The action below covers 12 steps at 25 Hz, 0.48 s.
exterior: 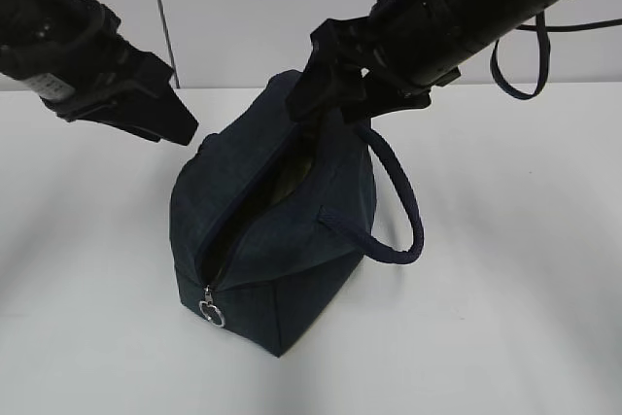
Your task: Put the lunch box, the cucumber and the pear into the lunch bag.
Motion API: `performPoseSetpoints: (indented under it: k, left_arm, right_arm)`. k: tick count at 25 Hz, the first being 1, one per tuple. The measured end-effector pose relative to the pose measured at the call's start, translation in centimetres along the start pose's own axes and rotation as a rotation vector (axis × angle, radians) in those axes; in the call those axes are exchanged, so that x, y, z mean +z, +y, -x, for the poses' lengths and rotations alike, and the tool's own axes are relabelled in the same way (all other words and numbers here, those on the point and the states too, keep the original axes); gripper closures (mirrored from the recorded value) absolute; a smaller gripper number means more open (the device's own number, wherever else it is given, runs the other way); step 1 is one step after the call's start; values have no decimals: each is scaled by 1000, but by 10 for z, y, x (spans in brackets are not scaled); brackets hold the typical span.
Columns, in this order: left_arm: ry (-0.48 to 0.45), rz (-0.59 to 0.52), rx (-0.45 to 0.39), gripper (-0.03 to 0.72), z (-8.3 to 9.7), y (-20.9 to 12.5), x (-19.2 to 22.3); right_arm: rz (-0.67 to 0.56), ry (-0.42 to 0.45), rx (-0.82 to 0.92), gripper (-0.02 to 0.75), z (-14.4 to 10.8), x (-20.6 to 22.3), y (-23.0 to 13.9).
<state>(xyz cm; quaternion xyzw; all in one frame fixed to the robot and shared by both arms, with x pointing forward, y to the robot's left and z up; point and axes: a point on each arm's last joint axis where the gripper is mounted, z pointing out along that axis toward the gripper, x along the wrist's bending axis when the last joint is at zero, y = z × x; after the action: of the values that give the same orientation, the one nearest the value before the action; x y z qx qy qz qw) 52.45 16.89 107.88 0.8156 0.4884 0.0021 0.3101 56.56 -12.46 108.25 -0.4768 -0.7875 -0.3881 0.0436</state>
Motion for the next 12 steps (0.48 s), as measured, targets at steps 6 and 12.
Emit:
performPoseSetpoints:
  k: [6, 12]
  left_arm:
    - [21, 62, 47, 347, 9, -6, -24]
    - [101, 250, 64, 337, 11, -46, -38]
  right_arm:
    - [-1, 24, -65, 258, -19, -19, -12]
    - [115, -13, -175, 325, -52, -30, -62]
